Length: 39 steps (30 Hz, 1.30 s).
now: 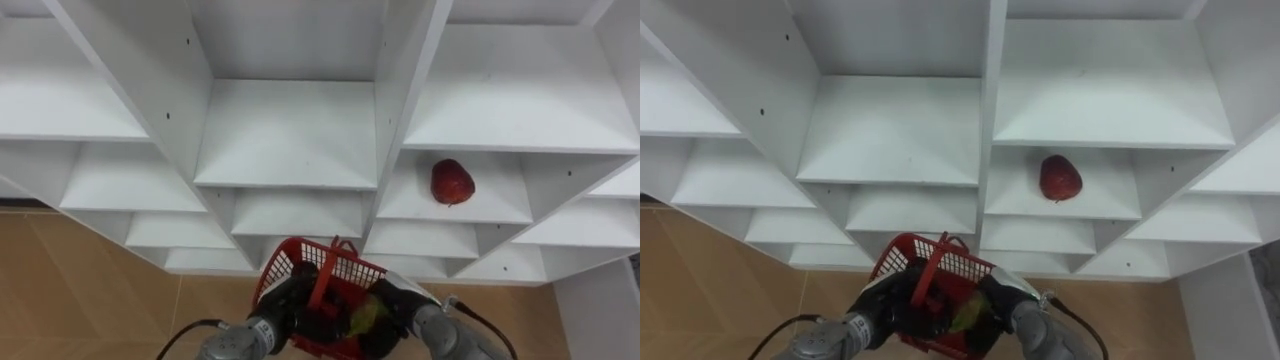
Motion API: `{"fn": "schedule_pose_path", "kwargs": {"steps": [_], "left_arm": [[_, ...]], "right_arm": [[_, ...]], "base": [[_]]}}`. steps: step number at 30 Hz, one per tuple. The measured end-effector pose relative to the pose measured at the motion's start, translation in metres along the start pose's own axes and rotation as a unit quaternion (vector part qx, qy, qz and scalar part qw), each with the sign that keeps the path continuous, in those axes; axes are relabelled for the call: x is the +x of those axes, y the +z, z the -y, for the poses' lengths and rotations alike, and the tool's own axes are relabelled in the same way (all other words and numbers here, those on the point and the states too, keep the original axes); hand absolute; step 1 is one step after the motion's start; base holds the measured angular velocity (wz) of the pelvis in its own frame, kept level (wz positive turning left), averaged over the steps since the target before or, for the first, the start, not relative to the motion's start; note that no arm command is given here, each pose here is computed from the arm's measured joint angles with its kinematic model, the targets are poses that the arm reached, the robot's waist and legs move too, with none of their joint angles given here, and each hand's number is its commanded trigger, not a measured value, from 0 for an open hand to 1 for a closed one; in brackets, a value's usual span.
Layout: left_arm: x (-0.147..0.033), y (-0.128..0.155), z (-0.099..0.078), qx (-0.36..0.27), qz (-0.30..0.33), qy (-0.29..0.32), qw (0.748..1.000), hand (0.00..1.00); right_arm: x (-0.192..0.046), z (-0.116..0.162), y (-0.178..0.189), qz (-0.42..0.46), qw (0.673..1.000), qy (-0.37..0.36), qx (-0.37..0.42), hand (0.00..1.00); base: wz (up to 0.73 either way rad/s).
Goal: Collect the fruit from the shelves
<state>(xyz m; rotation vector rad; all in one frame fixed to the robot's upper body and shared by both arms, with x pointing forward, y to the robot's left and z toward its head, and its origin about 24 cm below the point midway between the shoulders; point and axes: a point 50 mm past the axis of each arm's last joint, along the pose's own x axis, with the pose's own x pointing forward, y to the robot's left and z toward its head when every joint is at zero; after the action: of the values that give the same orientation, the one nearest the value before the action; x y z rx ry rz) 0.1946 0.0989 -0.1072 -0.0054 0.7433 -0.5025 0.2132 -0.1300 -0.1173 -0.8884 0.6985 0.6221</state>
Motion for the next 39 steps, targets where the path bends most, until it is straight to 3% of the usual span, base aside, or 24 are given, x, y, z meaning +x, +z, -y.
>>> {"fn": "schedule_pose_path", "kwargs": {"steps": [2, 3, 4, 5, 39], "left_arm": [[0.000, 0.000, 0.001, 0.000, 0.000, -0.004, 1.000, 0.99], [0.000, 0.000, 0.001, 0.000, 0.000, -0.007, 1.000, 0.99], [0.000, 0.000, 0.002, 0.000, 0.000, -0.010, 1.000, 0.99], [0.000, 0.000, 0.002, 0.000, 0.000, -0.011, 1.000, 0.99], [0.002, 0.000, 0.006, 0.019, -0.009, -0.025, 0.999, 1.00]], "right_arm": [[0.000, 0.000, 0.000, -0.001, 1.000, 0.001, -0.001, 0.86], [0.000, -0.001, -0.001, -0.002, 1.000, 0.001, -0.001, 0.53], [0.000, -0.001, -0.001, -0.003, 1.000, 0.002, -0.001, 0.11], [0.000, -0.001, -0.001, -0.004, 1.000, 0.002, -0.001, 0.00], [0.004, -0.003, 0.008, 0.000, 1.000, 0.007, -0.003, 0.00]], "base": [[0.00], [0.00], [0.00], [0.00], [0.00]]}}
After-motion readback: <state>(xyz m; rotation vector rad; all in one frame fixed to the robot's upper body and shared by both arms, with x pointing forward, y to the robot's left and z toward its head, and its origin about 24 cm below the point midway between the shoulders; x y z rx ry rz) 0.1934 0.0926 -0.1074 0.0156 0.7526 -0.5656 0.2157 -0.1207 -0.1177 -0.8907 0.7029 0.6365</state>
